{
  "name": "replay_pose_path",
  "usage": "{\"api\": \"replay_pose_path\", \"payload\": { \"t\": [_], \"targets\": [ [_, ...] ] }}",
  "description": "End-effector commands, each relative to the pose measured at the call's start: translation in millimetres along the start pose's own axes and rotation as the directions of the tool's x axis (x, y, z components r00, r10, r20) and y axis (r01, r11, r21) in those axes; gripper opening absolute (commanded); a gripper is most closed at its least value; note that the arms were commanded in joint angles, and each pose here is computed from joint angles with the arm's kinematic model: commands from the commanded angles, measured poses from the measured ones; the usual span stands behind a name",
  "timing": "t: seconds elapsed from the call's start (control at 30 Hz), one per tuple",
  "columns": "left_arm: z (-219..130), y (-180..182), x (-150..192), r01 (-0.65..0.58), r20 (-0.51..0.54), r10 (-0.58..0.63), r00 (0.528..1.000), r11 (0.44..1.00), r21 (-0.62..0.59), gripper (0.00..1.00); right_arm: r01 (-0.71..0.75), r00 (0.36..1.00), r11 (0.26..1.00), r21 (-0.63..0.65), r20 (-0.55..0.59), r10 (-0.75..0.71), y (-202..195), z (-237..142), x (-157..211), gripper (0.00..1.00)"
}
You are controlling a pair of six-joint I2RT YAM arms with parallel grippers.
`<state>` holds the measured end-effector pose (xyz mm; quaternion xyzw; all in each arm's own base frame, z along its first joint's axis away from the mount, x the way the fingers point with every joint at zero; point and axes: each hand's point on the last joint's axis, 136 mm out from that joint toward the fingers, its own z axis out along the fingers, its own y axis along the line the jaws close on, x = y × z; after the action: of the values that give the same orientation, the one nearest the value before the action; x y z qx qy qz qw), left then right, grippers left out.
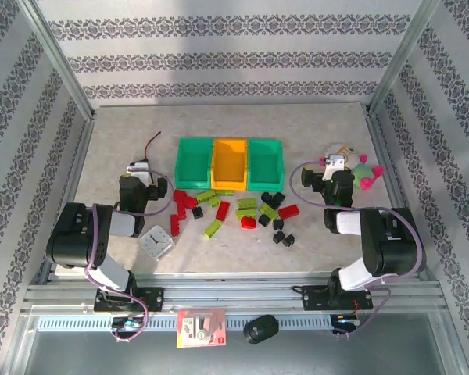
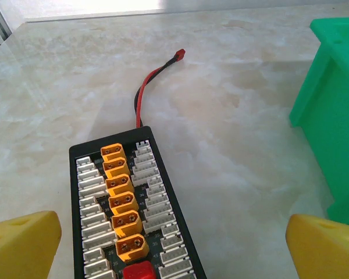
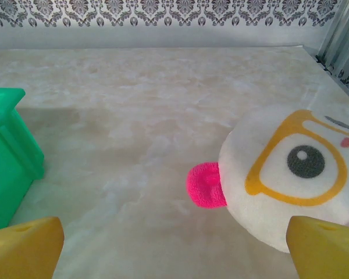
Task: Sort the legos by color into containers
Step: Move the lego to the middle-right of the table.
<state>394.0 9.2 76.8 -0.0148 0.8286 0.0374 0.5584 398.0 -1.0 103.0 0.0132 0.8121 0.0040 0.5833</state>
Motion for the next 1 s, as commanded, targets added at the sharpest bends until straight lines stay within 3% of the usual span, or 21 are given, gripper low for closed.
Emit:
{"api": "replay_pose_path", "payload": {
  "t": [0.0,0.77,0.97],
  "targets": [
    [2.2,0.5,-12.6,0.012,0.044,-0.012,0.999,1.000,0.009,0.99,-0.010,1.000,1.000,-0.016,0.024,0.011,2.2,-0.6,-3.5,0.98],
    [1.8,4.7,-12.2,0.017,0.045,-0.016,0.999,1.000,-0.015,0.99,-0.010,1.000,1.000,-0.016,0.026,0.011,2.2,-1.1,-3.7,0.98],
    [-12.0,10.5,-19.8,0.036,0.112,-0.030,0.993,0.998,-0.043,0.99,-0.013,0.999,1.000,-0.013,0.035,0.014,1.9,-7.5,-17.7,0.98]
  ]
}}
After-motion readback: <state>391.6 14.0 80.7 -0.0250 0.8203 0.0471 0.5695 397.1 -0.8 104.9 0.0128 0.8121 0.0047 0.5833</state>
